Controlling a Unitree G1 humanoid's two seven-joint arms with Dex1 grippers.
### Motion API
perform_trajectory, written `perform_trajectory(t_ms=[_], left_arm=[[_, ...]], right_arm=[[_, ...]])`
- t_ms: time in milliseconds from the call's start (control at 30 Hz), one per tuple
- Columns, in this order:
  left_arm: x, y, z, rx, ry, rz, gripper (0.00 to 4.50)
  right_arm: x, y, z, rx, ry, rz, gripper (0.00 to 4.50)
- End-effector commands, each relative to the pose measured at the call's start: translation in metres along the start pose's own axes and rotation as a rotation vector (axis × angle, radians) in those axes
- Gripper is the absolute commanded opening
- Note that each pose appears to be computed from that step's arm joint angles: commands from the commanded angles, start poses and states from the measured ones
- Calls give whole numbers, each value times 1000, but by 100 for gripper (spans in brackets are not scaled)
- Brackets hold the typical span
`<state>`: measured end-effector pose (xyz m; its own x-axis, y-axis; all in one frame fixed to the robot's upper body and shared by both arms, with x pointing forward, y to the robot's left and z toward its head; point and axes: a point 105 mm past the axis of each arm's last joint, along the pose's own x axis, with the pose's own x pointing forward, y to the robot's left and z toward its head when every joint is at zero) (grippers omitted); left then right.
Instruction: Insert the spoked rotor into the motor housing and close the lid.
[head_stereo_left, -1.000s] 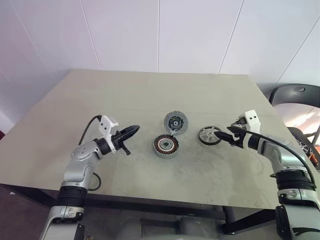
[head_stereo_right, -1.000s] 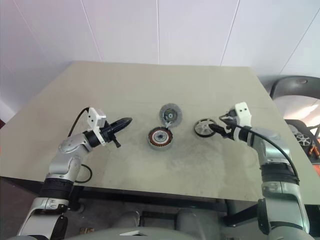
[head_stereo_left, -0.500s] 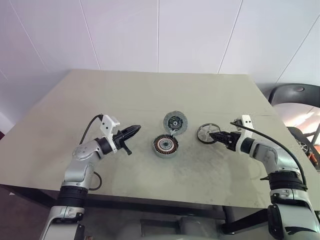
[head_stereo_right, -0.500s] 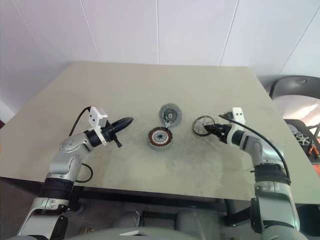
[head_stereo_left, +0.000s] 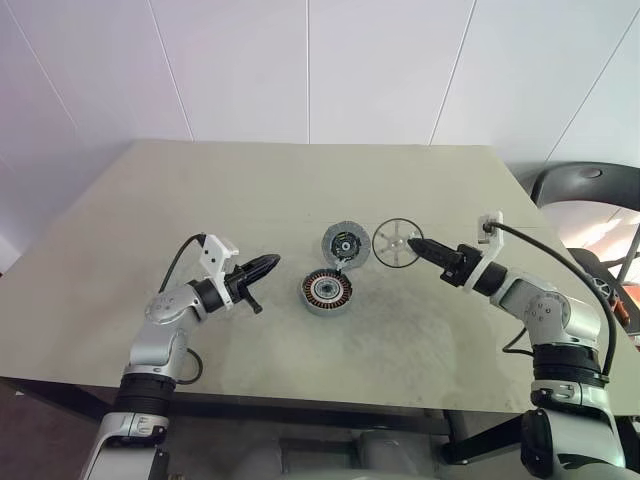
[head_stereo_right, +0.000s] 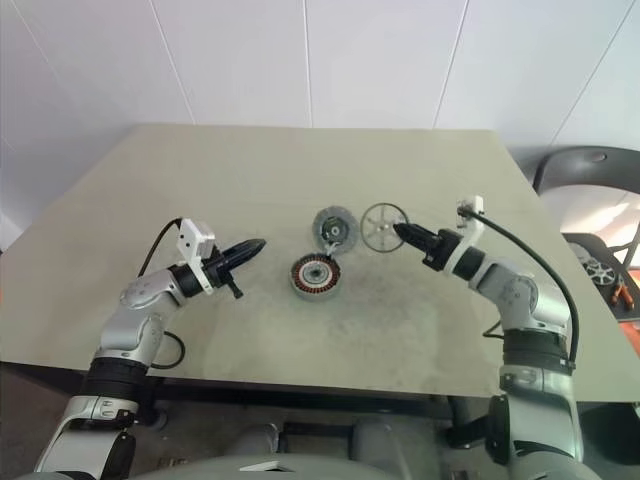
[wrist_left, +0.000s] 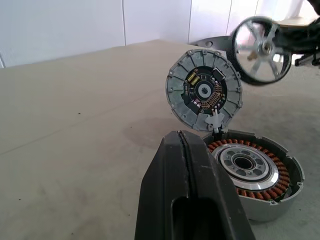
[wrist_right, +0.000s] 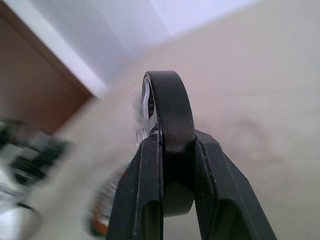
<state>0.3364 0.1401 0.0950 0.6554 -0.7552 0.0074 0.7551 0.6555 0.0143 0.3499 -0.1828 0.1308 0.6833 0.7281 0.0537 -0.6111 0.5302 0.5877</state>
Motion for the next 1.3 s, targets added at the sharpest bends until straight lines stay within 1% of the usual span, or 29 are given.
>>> perform_trajectory(t_ms=[33,133,200,267,333,433,500,600,667,700,733,800,933,1133,1300], left_arm=[[2,2,11,38,-31,-1,0],[2,3,11,39,-32,1,0],[2,3,11,40,-31,1,0],[2,4,8,39,-30,3,0],[1,5,6,37,-29,6,0],[-4,9,-3,31,-23,27,0],[-7,12,-7,33,-21,41,0],[-8,12,-9,35,-23,44,0],[-8,12,-12,35,-23,43,0],[-8,12,-13,34,-23,43,0],[-8,12,-14,35,-22,43,0],[-6,12,-14,32,-27,45,0],[-4,13,-14,31,-31,43,0],[-4,14,-15,31,-32,40,0],[-4,11,-14,20,-41,14,0]], right_arm=[[16,38,2,33,23,179,54],[29,56,-33,91,177,250,54],[41,64,-43,136,211,276,54],[55,67,-50,162,220,258,54],[61,67,-52,175,213,240,54],[69,75,-52,226,166,252,54],[69,76,-55,223,173,235,54],[69,68,-59,166,184,160,54],[67,58,-59,134,179,79,54],[67,55,-58,170,182,64,54],[64,54,-61,241,237,73,54],[60,49,-61,331,280,54,54],[53,49,-66,392,359,36,54],[51,48,-74,408,395,11,54],[57,46,-74,437,363,3,54]])
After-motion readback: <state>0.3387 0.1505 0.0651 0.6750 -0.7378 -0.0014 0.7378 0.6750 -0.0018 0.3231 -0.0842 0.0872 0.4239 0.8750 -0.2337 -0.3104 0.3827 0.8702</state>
